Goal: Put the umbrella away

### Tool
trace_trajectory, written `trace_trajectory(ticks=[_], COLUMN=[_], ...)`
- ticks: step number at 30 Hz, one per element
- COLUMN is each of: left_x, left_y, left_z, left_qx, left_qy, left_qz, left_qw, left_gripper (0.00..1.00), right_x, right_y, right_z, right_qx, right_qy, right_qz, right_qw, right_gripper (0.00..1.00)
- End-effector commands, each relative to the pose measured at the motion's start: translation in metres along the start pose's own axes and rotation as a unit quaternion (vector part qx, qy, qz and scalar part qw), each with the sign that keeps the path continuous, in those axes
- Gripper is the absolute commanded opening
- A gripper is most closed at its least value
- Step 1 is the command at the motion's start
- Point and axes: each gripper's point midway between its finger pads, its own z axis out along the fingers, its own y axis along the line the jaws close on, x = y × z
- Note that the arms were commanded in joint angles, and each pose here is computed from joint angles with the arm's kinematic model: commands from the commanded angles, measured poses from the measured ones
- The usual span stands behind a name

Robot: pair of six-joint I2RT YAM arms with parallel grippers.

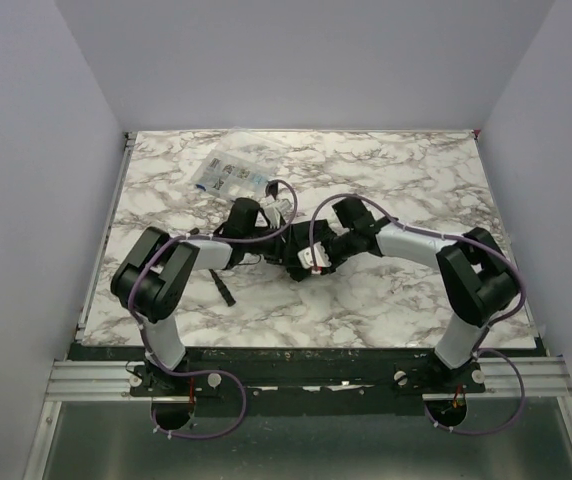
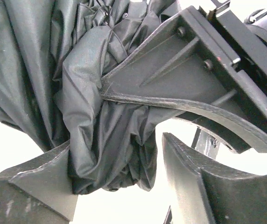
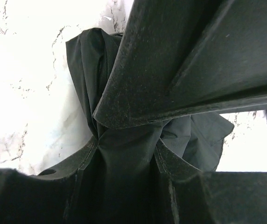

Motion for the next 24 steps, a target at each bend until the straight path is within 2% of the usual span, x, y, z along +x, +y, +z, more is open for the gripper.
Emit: trace_trajectory(ticks=[1,5,7,8,11,13,17,20,24], left_x=[-0.013,-0.032,-0.036,-0.039,-0.033,-0.025,0.001,0.018,0.044], left_y=[-0.014,-0.007,-0.01,-0.016,-0.018,-0.018,-0.033,-0.049,-0.055], left_z=[-0.019,-0.051,-0.073,-0.082,-0.1,-0.102,-0.086,-0.075,-0.05], left_qx=[-0.03,-0.123,-0.148,-0.151,-0.157,-0.142,-0.059,-0.023,-0.04], left_qy=[-0.031,-0.129,-0.183,-0.207,-0.258,-0.274,-0.24,-0.234,-0.171], left_qz=[0.023,0.104,0.142,0.162,0.181,0.176,0.185,0.247,0.348], left_qw=[0.999,0.979,0.961,0.953,0.936,0.935,0.951,0.94,0.921], left_gripper=[0.67,0.68,0.82,0.97,0.99,0.99,0.99,0.99,0.99], right_x=[0.033,0.027,0.023,0.02,0.011,0.01,0.005,0.002,0.0], right_y=[0.142,0.158,0.164,0.168,0.178,0.184,0.204,0.217,0.225], right_z=[-0.01,-0.02,-0.026,-0.029,-0.037,-0.041,-0.054,-0.061,-0.06], right_qx=[-0.233,-0.282,-0.301,-0.31,-0.336,-0.349,-0.387,-0.403,-0.423], right_qy=[0.093,0.108,0.111,0.11,0.111,0.121,0.14,0.146,0.15], right_qz=[0.178,0.231,0.252,0.26,0.292,0.312,0.347,0.364,0.392], right_qw=[0.951,0.925,0.913,0.908,0.889,0.876,0.843,0.827,0.803], right_gripper=[0.23,0.2,0.19,0.19,0.18,0.18,0.17,0.17,0.17])
